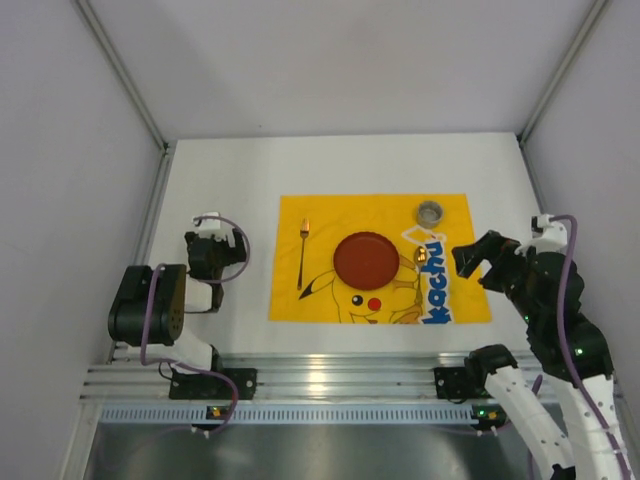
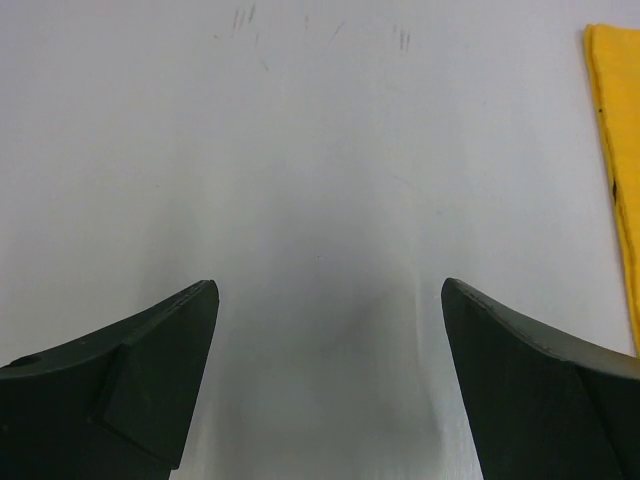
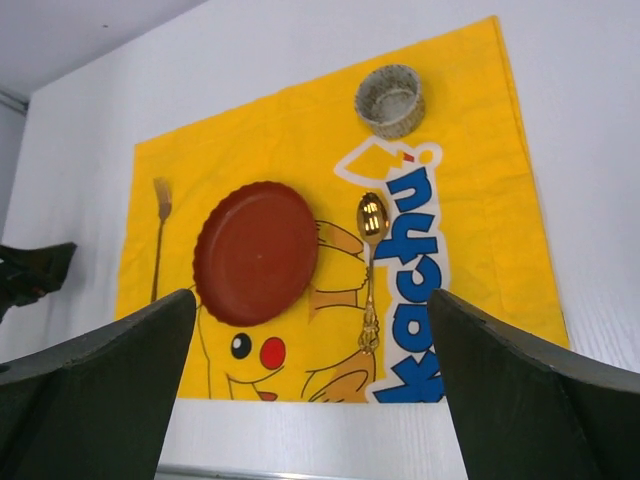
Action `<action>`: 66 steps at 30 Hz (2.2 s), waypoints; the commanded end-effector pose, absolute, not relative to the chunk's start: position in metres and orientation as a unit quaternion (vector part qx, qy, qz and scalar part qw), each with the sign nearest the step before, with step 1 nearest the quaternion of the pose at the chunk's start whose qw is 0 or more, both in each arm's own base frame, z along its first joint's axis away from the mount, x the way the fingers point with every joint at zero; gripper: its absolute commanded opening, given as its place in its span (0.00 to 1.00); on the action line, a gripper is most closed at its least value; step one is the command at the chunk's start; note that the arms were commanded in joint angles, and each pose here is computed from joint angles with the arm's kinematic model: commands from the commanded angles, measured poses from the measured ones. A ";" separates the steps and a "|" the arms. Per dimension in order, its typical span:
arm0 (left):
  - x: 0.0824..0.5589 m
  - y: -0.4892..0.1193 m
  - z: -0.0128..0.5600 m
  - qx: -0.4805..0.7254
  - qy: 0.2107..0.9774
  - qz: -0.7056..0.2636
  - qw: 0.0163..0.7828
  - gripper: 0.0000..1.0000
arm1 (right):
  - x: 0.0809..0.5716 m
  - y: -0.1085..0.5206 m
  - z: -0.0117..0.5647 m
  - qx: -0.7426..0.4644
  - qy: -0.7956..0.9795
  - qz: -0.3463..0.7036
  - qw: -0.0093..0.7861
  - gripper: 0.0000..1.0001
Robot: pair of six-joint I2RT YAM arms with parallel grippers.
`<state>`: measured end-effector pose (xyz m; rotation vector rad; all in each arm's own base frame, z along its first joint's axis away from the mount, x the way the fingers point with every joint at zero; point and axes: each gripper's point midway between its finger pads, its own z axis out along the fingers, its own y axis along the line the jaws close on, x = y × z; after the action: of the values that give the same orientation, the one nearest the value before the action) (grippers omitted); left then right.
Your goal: Set the dinner table for one person
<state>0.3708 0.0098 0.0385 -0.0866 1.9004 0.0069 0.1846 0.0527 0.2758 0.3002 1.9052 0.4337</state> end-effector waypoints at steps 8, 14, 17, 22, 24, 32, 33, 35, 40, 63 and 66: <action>0.393 -0.002 0.082 -0.009 0.761 -0.022 0.648 0.99 | 0.269 0.024 0.205 0.108 0.760 0.057 0.638 1.00; 0.393 -0.002 0.082 -0.010 0.762 -0.021 0.648 0.98 | 0.302 0.001 0.158 0.061 0.742 -0.050 0.666 1.00; 0.393 -0.002 0.082 -0.010 0.762 -0.021 0.648 0.99 | 0.313 -0.005 0.124 0.049 0.761 -0.067 0.643 1.00; 0.393 -0.002 0.083 -0.009 0.761 -0.021 0.649 0.99 | 0.336 -0.008 0.126 0.029 0.746 -0.059 0.662 1.00; 0.393 -0.002 0.082 -0.009 0.761 -0.021 0.648 0.99 | 0.350 -0.009 0.132 0.021 0.728 -0.052 0.683 1.00; 0.393 -0.003 0.082 -0.008 0.761 -0.022 0.648 0.99 | 0.375 -0.003 0.126 0.002 0.702 -0.014 0.712 1.00; 0.393 -0.002 0.082 -0.008 0.761 -0.021 0.648 0.99 | 0.372 -0.003 0.120 0.003 0.711 -0.015 0.703 1.00; 0.393 -0.003 0.082 -0.009 0.761 -0.022 0.648 0.99 | 0.373 -0.003 0.123 0.003 0.706 -0.014 0.708 1.00; 0.393 -0.002 0.081 -0.009 0.762 -0.021 0.648 0.98 | 0.375 0.000 0.122 -0.014 0.710 -0.013 0.704 1.00; 0.393 -0.002 0.082 -0.009 0.761 -0.021 0.648 0.98 | 0.379 0.009 0.121 -0.036 0.713 0.001 0.700 1.00; 0.393 -0.002 0.081 -0.008 0.762 -0.021 0.648 0.99 | 0.379 0.009 0.121 -0.036 0.713 0.000 0.700 1.00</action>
<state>0.3794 0.0013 0.0550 -0.0498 1.8302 -0.0351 0.3677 0.0116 0.1008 -0.0929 1.6534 0.0001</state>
